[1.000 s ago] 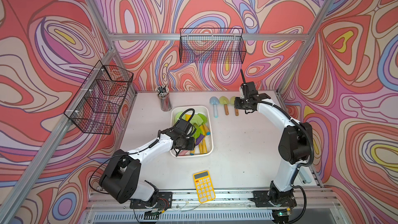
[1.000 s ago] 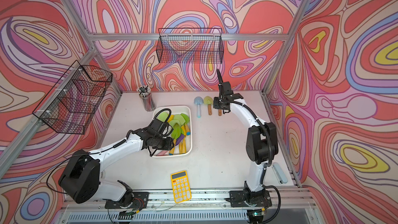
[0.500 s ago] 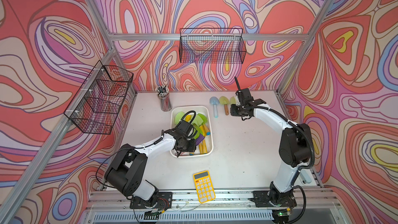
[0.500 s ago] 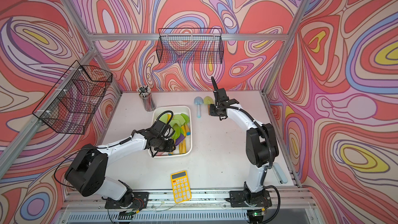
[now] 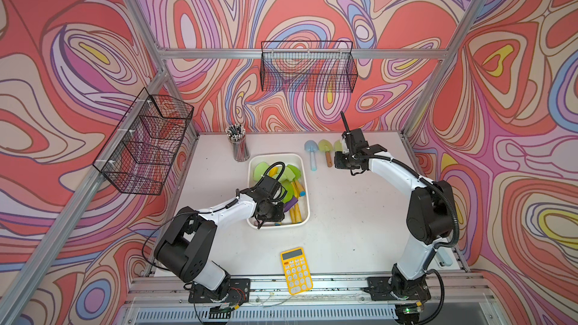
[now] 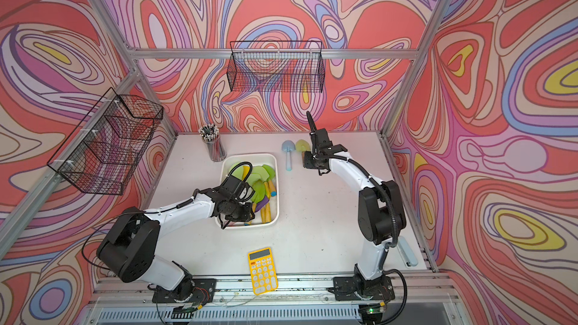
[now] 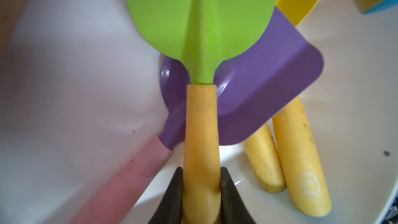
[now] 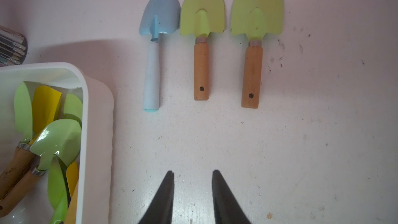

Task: Take the shovel out of the storage box
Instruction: Pick up the shovel from the storage box.

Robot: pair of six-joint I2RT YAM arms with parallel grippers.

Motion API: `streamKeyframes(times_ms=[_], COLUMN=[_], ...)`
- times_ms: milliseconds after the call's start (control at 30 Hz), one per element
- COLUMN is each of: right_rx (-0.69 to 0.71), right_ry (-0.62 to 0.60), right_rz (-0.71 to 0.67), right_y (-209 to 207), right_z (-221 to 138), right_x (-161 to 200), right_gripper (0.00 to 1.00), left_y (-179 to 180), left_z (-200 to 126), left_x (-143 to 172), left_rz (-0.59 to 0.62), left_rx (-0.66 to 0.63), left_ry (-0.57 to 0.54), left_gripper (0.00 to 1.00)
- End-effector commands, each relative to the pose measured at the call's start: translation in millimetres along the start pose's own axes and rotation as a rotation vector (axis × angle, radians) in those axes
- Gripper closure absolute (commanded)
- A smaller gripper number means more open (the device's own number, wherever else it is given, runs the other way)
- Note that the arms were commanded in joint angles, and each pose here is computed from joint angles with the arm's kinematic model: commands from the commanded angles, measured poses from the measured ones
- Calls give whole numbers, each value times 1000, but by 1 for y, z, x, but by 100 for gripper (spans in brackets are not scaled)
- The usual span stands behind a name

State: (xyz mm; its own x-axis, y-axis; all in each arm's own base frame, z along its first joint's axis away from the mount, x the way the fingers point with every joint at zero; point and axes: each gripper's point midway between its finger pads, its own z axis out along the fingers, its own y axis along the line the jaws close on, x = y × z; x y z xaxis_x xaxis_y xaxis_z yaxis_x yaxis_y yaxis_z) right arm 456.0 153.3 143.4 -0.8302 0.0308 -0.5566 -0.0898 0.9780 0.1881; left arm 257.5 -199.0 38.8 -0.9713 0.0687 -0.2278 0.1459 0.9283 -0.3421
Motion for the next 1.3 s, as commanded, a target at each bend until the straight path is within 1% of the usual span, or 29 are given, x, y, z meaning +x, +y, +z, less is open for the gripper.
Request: streamKeyframes(times_ms=[0,133,167,300,433,567,633,767,833,1000,1100,1267], right_rx=[-5,-10,-21,-50,-147,-339,-469,-723,-860,-1058,-1154,-1254], right_ry=[-31,-32,-54,-70,-69,-75,-83,-85,-57,-21,-26,-10], right_rz=[-1,-1,0,2,12,41,52,69,69,78,73,51], right_y=[2,4,7,14,33,64,83,119,138,165,174,186], right_z=[-14,-15,-24,-31,-33,-42,-51,-69,-76,-87,-97,-109], right_x=[-4,-4,-9,-10,-5,0,2,7,15,30,33,38], right_gripper=[68,68,68,69,69,69,68,67,65,62,60,58], left_y=[1,3,3,1,-1,-10,-19,-41,-53,-77,-88,-102], left_z=[-11,-25,-29,-45,-59,-71,-78,-93,-102,-123,-135,-148], left_x=[-5,-13,-15,-26,-38,-53,-62,-76,-82,-93,-96,-100], left_rz=[14,27,27,18,-24,-100,-130,-121,-133,-119,-109,-101], left_rx=[-33,-68,-73,-57,1,159,264,408,509,679,761,871], left_ry=[-24,-58,-68,-121,-169,-228,-259,-299,-308,-349,-367,-379], left_gripper=[87,100,100,100,100,100,100,100,100,100,100,100])
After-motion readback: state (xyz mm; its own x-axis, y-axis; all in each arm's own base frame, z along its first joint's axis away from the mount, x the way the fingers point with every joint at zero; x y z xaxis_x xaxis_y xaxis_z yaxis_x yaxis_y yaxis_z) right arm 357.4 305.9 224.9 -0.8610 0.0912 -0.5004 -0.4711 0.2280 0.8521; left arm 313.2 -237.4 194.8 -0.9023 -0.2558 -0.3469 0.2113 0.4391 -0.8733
